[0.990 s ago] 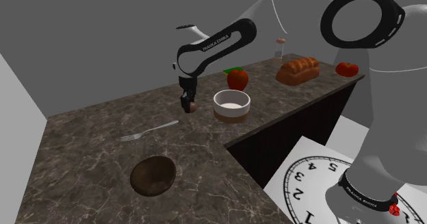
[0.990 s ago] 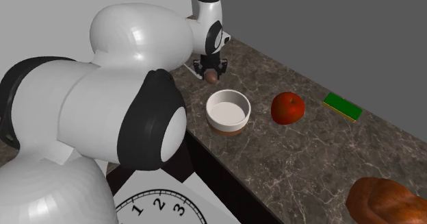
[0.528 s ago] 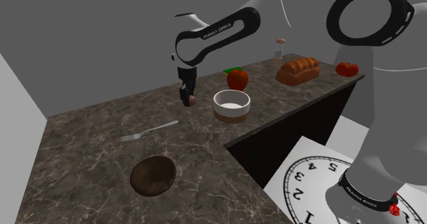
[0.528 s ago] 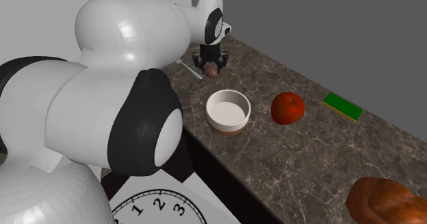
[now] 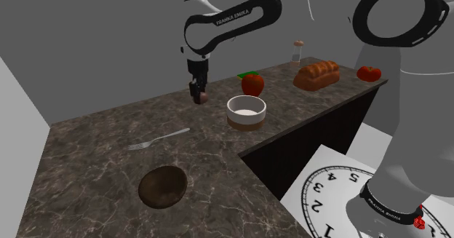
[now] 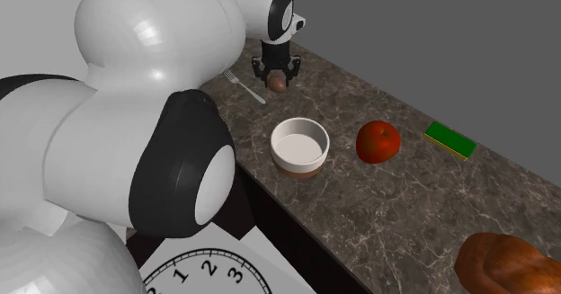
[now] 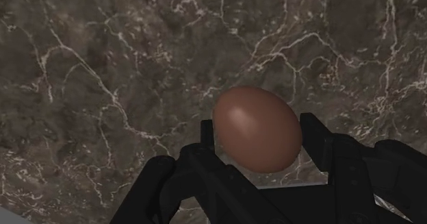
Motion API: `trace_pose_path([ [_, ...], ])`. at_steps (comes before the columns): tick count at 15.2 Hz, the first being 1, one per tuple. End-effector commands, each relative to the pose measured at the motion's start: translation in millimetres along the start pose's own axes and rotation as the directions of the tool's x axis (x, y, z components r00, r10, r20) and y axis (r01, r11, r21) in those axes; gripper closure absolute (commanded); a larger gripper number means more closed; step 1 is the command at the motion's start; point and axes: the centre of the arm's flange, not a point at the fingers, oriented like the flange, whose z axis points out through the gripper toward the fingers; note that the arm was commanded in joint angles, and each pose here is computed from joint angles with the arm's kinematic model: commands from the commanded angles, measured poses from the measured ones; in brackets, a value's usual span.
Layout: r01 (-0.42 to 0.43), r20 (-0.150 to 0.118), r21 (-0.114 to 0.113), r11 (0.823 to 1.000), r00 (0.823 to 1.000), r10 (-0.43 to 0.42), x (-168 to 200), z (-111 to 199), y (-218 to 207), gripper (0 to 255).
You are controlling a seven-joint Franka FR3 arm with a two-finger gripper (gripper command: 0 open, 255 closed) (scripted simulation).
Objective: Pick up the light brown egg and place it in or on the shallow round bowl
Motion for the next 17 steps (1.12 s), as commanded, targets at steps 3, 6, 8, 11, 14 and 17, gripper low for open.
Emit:
trace_pose_path([
  [3, 0.000, 0.000, 0.000, 1.000, 1.000, 0.000, 1, -16, 0, 255],
  [6, 0.000, 0.000, 0.000, 1.000, 1.000, 0.000, 3, -17, -39, 255],
  [8, 0.000, 0.000, 0.000, 1.000, 1.000, 0.000, 3, -18, -65, 255],
  [11, 0.000, 0.000, 0.000, 1.000, 1.000, 0.000, 4, -20, -105, 255],
  [14, 0.000, 0.000, 0.000, 1.000, 1.000, 0.000, 5, -21, -145, 255],
  [17, 0.000, 0.000, 0.000, 1.000, 1.000, 0.000, 7, -23, -184, 255],
])
